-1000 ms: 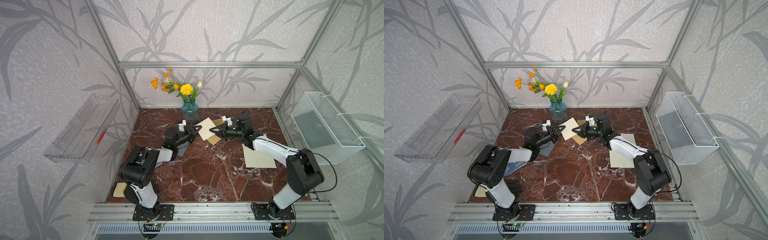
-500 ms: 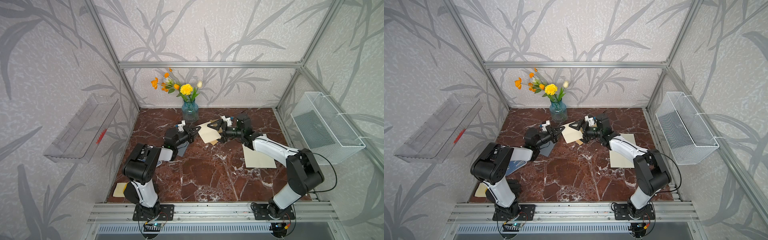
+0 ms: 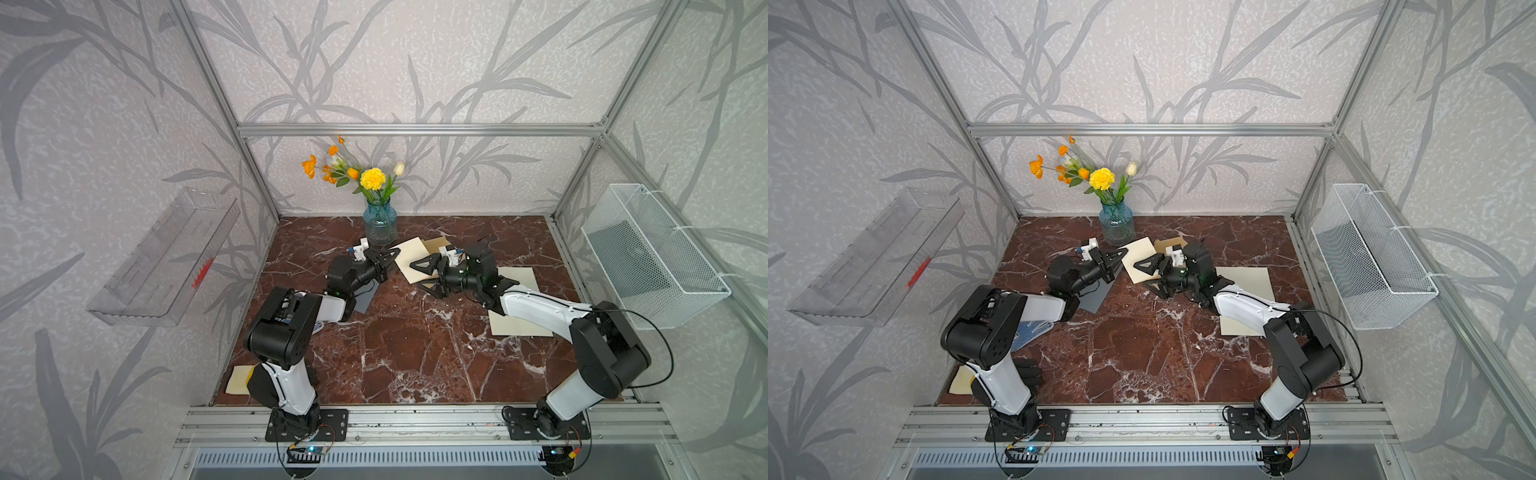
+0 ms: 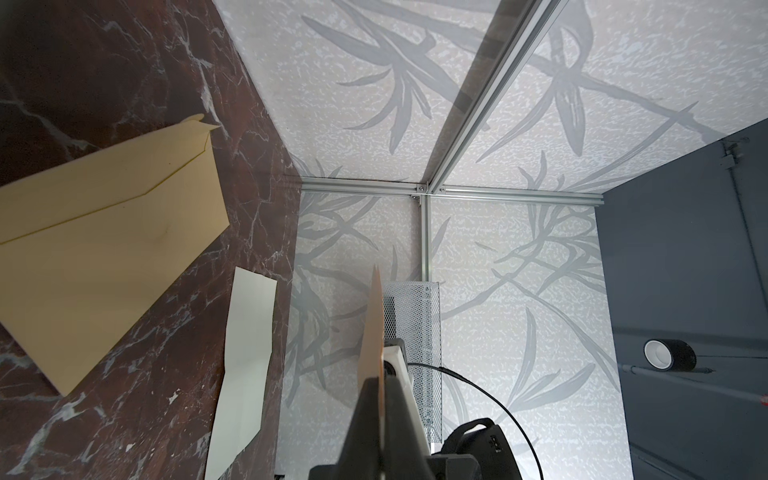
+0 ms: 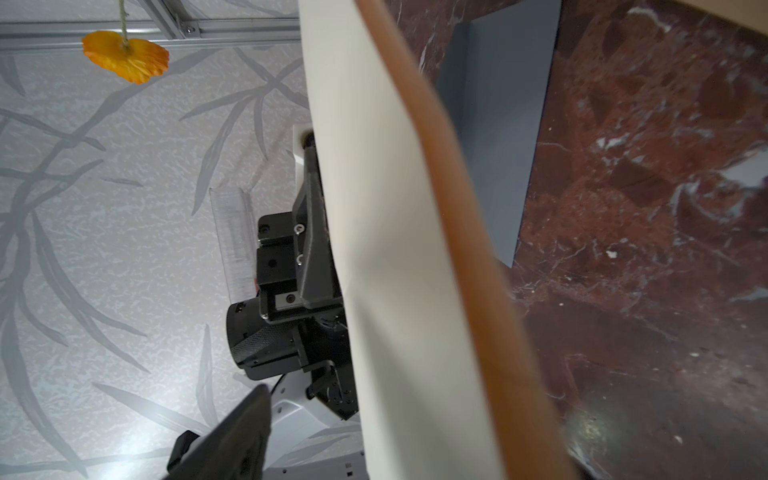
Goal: Fold the letter paper in half and place it into the envelope
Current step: Fold the letter paper.
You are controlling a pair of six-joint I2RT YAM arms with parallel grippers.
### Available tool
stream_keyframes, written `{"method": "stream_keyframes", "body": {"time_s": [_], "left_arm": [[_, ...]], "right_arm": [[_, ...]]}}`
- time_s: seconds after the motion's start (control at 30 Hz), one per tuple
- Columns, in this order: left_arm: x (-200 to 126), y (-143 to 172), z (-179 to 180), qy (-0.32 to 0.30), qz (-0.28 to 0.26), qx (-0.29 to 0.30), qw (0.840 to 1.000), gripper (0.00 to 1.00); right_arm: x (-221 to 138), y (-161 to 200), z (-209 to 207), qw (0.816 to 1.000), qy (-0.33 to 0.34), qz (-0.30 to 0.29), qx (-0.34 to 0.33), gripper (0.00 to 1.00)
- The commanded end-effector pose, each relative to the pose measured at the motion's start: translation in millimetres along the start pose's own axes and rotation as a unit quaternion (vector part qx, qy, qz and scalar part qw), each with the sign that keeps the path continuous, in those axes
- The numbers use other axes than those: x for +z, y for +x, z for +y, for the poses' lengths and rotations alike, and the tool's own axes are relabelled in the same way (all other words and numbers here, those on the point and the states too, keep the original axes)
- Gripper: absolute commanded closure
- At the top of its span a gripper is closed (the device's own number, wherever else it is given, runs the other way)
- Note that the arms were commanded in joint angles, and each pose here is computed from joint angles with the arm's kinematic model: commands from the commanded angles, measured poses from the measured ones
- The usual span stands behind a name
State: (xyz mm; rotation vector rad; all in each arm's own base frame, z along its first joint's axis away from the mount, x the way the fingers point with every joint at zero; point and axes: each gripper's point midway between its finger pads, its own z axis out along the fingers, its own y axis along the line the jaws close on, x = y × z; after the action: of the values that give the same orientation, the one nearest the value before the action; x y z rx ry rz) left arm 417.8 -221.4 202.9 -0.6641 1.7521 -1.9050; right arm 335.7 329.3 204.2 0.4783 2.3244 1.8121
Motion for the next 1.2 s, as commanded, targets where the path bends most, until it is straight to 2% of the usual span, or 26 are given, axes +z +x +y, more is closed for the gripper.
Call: {"method": "stream_keyframes", "body": {"time_s": [0.0,0.17,0.27,0.33,0.4,0.5,0.57,0.83,1.0,1.17], "left_arm": [[1,-2,-19,0.031,-0.002,0.019,0.999,1.0],[-2,1,-15,0.025,-0.001,0.017,1.0,1.0],[-3,2,-14,0.026,0.003,0.016,1.0,1.0],[-2,3,-15,0.026,0.007,0.016,1.0,0.97],[-1,4,-15,0.025,0.011,0.015,1.0,0.85],[-1,4,-12,0.02,0.016,0.013,1.0,0.6],[-1,3,-9,0.017,0.018,0.008,1.0,0.56],[-3,-2,-4,0.017,0.008,0.006,1.0,0.61],[-3,-3,-5,0.02,0.005,0.008,1.0,0.8],[-4,0,-4,0.02,0.008,0.006,1.0,0.91]], "right_arm": [[-10,-5,31,0.998,-0.035,-0.034,-0.025,0.48],[-6,-7,38,0.998,-0.032,-0.028,-0.038,0.84],[-4,-7,38,0.998,-0.027,-0.025,-0.042,1.0],[-3,-7,38,0.999,-0.023,-0.021,-0.045,1.0],[-2,-6,39,0.998,-0.021,-0.015,-0.051,1.0],[-1,-3,41,0.998,-0.012,-0.003,-0.066,1.0],[-3,-1,44,0.997,-0.009,0.001,-0.076,1.0],[-10,9,42,0.996,0.005,0.016,-0.088,1.0],[-12,11,38,0.996,0.008,0.019,-0.086,1.0],[-9,10,41,0.996,0.004,0.02,-0.089,1.0]]}}
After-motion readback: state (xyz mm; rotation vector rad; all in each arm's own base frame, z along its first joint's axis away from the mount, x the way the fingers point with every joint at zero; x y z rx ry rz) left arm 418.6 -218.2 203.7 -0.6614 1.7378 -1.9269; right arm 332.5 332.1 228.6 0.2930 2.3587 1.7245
